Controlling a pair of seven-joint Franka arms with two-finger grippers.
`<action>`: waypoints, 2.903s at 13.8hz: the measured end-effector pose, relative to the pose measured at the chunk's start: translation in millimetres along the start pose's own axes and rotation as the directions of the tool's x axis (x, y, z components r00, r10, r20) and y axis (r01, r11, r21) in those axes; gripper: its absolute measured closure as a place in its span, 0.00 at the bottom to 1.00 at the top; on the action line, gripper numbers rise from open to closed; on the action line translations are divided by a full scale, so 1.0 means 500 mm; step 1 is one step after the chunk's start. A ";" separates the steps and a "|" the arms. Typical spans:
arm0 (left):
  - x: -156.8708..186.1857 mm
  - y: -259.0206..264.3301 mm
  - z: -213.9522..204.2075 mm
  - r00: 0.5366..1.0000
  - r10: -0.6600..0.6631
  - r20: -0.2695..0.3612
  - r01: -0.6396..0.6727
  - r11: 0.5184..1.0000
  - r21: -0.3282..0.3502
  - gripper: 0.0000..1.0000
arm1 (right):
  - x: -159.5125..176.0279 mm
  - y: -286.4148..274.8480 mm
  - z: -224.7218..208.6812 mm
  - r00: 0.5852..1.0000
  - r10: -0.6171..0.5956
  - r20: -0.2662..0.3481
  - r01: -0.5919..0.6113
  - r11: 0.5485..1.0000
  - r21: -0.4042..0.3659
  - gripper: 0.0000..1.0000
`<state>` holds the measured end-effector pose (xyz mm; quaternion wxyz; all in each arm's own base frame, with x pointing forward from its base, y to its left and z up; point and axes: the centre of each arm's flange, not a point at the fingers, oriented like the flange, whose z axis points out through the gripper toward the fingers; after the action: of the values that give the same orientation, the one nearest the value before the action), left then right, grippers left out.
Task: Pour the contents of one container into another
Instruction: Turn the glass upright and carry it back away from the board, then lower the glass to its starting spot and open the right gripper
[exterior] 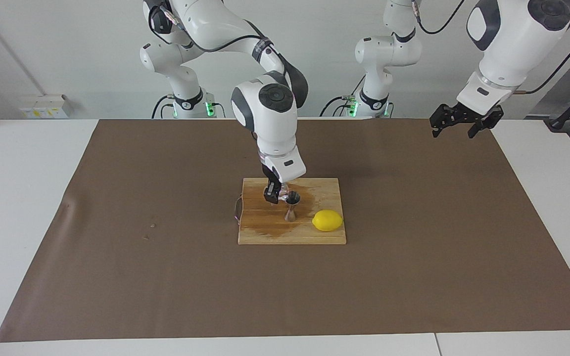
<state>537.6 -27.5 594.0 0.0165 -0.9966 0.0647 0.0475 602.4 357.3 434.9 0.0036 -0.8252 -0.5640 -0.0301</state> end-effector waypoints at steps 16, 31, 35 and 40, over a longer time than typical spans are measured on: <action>0.000 0.000 0.000 1.000 0.000 0.000 0.000 1.000 0.000 0.00 | -0.902 0.461 -0.045 0.822 0.190 -0.537 -0.145 0.981 0.125 0.52; 0.000 0.000 0.000 1.000 0.000 0.000 0.000 1.000 0.000 0.00 | -0.962 0.335 0.351 0.615 0.125 -0.779 -0.058 0.992 0.113 0.51; 0.000 0.000 0.000 1.000 0.000 0.000 0.000 1.000 0.000 0.00 | -0.966 0.333 0.335 0.622 0.108 -0.776 -0.058 0.994 0.092 0.11; 0.000 0.000 0.000 1.000 0.000 0.000 0.000 1.000 0.000 0.00 | -0.926 0.388 0.138 0.685 0.217 -0.696 -0.224 0.971 0.081 0.00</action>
<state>537.6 -27.5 594.0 0.0165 -0.9966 0.0647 0.0476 618.6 -141.5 346.5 0.2160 -0.8138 -0.4169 -0.3423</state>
